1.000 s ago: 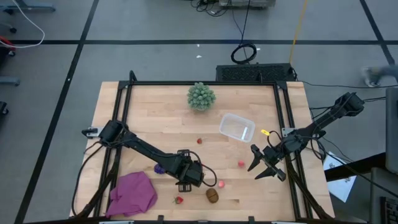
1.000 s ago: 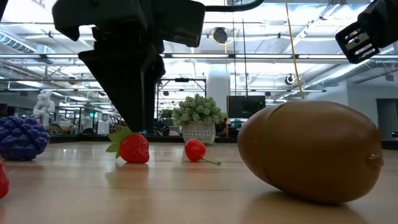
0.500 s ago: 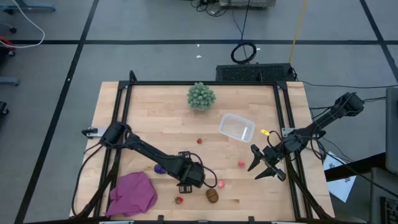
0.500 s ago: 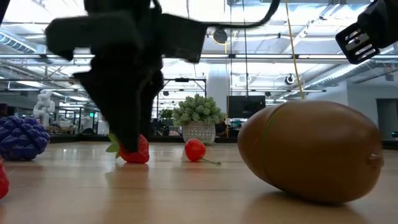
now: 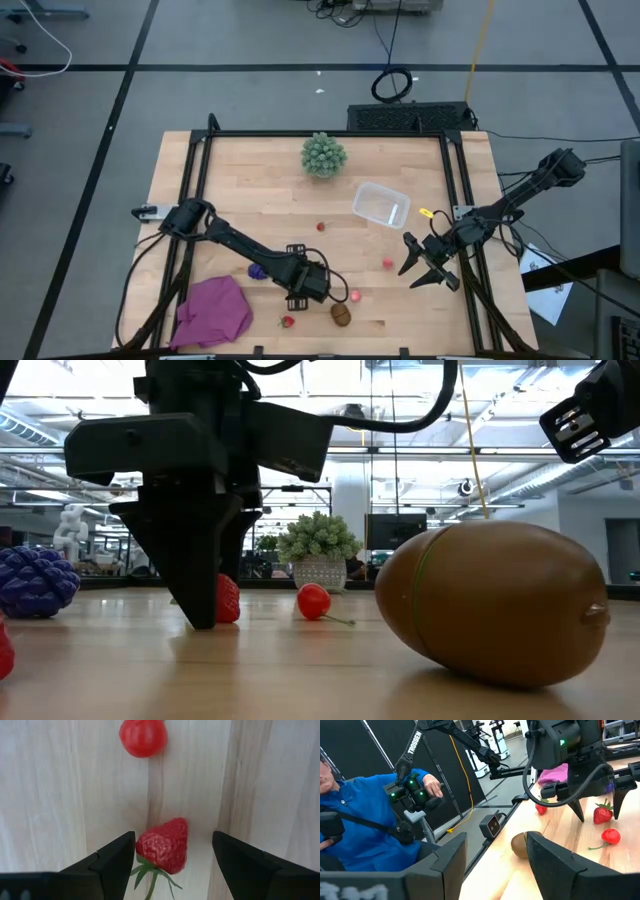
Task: Pick and placing Produce into tupperware
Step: Put the red strawberry into the transparent bin
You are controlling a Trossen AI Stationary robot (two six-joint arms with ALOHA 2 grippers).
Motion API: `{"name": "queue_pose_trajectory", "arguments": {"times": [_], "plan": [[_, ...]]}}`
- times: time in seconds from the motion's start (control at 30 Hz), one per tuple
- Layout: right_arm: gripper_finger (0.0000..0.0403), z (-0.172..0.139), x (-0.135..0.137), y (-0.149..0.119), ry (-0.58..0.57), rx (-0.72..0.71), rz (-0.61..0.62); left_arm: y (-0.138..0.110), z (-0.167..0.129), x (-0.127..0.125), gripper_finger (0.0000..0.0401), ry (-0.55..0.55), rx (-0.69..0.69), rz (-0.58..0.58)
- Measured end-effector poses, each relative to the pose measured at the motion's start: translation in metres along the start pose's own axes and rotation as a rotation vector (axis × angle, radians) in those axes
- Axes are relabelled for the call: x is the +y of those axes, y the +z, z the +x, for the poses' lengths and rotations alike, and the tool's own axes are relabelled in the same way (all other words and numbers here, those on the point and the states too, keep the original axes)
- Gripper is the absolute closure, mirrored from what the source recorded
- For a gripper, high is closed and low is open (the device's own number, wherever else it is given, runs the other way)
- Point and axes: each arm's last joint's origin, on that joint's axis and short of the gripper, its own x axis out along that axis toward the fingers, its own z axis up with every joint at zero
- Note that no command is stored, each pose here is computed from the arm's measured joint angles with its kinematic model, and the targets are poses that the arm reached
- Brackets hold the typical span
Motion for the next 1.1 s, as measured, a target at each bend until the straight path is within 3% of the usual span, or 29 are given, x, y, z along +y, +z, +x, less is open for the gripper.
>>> {"name": "queue_pose_trajectory", "arguments": {"times": [0.3, 0.77, 1.1], "plan": [[0.0211, 0.0, 0.0, 0.0, 0.0, 0.0, -0.001, 0.001, 0.0, 0.001, 0.0136, -0.003, 0.003, -0.004], [0.0211, 0.0, 0.0, 0.0, 0.0, 0.0, 0.0, 0.0, 0.001, 0.001, 0.0246, -0.01, 0.003, -0.01], [0.0211, 0.0, 0.0, 0.002, -0.017, -0.026, -0.032, 0.011, -0.011, 0.007, 0.0246, 0.039, -0.022, -0.025]]}}
